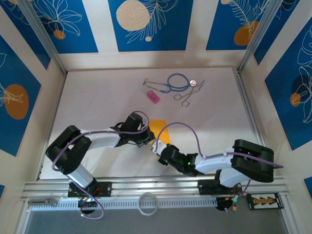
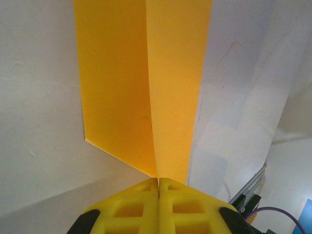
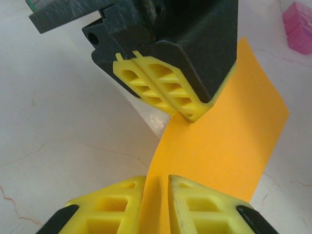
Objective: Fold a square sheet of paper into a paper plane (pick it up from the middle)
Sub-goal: Third fold the triangle at the center of the table.
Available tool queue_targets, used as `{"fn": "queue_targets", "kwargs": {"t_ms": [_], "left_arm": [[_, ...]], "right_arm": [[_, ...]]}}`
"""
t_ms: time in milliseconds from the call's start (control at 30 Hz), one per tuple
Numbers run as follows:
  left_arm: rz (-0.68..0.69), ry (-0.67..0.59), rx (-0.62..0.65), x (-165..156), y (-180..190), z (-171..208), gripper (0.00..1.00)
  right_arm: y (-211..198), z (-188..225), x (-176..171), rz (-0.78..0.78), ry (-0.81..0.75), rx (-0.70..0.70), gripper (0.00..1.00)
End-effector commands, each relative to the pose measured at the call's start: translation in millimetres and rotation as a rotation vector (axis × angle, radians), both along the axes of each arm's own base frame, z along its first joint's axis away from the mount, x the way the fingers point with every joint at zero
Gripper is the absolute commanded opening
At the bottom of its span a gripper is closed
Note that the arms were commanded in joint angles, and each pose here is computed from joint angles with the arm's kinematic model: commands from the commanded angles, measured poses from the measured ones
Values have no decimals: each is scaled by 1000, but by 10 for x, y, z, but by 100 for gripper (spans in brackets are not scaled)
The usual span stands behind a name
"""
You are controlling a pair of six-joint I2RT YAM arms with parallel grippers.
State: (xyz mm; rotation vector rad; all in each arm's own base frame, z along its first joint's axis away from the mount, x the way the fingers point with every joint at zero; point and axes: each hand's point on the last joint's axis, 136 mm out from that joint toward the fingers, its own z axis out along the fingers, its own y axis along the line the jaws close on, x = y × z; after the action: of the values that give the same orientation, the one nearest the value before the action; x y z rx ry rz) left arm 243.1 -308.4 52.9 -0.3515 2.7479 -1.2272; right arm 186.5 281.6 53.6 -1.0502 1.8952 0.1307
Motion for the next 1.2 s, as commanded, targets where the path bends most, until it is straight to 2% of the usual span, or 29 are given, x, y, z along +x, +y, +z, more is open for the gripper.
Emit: {"fn": "queue_targets", "kwargs": {"t_ms": [0,233,433,633,900,1167], "left_arm": [[0,-7,5,15,14,43,0],[-2,-10,7,16,12,50,1],[7,-26,36,38,93,78,19],[48,-76,146,108,390,175,34],[-12,-135,176,249,421,392,34],[-109,-145,168,454,231,414,25]], "right_arm": [[11,52,18,-14,5,44,15],[13,47,15,-14,27,52,3],[23,14,5,-10,75,67,0],[137,19,-101,51,310,199,0],[255,97,-142,93,610,356,0],[309,45,-69,42,821,426,0]]}}
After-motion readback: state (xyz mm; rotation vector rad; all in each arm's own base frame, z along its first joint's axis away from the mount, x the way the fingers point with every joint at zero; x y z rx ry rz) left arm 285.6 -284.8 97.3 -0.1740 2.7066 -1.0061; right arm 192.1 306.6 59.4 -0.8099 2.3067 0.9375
